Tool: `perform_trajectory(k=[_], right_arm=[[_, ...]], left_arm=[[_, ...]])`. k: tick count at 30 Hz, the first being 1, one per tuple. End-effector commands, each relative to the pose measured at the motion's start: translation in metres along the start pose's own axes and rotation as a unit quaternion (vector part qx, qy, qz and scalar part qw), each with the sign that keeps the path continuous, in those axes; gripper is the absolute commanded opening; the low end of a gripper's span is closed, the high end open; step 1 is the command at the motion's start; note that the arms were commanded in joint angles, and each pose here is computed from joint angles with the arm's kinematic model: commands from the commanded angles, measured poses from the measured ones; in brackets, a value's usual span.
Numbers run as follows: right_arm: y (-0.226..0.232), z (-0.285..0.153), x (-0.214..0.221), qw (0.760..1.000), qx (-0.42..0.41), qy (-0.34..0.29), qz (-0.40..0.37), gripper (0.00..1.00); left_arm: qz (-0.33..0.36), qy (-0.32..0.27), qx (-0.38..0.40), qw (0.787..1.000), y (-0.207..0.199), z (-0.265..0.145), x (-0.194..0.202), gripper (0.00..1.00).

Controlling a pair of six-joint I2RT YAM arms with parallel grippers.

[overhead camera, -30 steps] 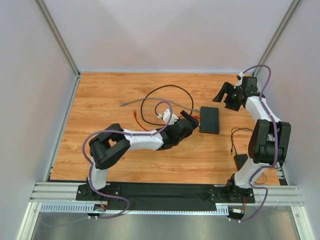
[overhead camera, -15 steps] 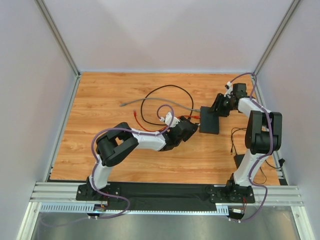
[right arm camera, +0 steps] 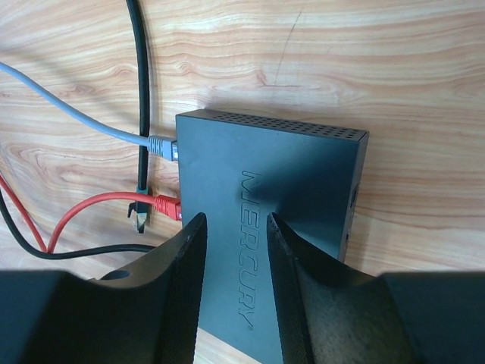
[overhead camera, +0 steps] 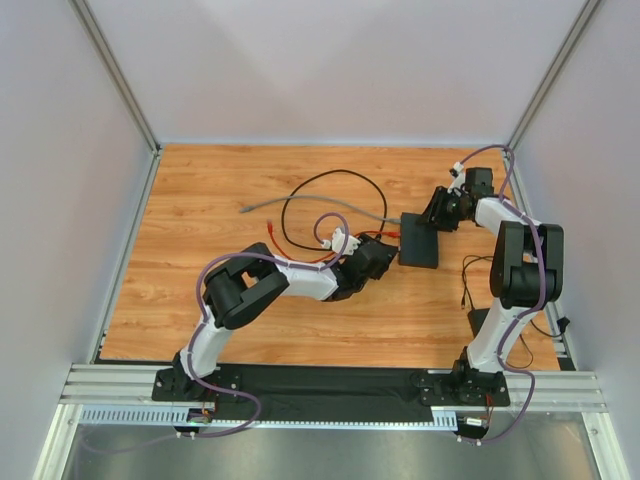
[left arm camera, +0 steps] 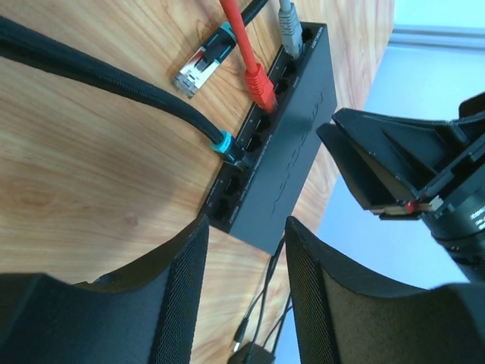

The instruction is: Pull the plug from the switch port

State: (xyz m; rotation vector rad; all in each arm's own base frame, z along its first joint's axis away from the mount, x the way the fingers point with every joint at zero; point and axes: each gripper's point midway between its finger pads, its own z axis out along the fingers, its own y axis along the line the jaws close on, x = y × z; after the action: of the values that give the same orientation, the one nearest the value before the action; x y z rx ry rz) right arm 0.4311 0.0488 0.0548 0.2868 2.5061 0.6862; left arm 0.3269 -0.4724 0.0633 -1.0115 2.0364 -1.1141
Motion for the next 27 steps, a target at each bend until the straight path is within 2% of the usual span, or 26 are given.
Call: perform_trajectory(k=[1,6,12,27], right_arm=[[-0.002,0.003,-0.007,1.0,-0.002,-0.016,-0.016,0.39],[-0.009,0.002,-0.01,1.0,0.002,-0.028,-0.005,0.35],[-0.006,0.007,-0.012,0.999,-0.019,-0.036,0.005,0.35],[-0.011,0.006,-0.015,0.999,-0.024,-0.042,0.022,0.33]], left_arm=[[-0.053,-0.008,0.032,0.998,-0.028,0.007,-0.001,0.52],[-0.082,-0.003,0.027,0.996,-0.02,0.019,-0.001,0.49],[-0.115,-0.012,0.025,0.993,-0.017,0.026,-0.007,0.48],[-0.138,-0.003,0.031,0.99,-0.012,0.04,-0.001,0.46]])
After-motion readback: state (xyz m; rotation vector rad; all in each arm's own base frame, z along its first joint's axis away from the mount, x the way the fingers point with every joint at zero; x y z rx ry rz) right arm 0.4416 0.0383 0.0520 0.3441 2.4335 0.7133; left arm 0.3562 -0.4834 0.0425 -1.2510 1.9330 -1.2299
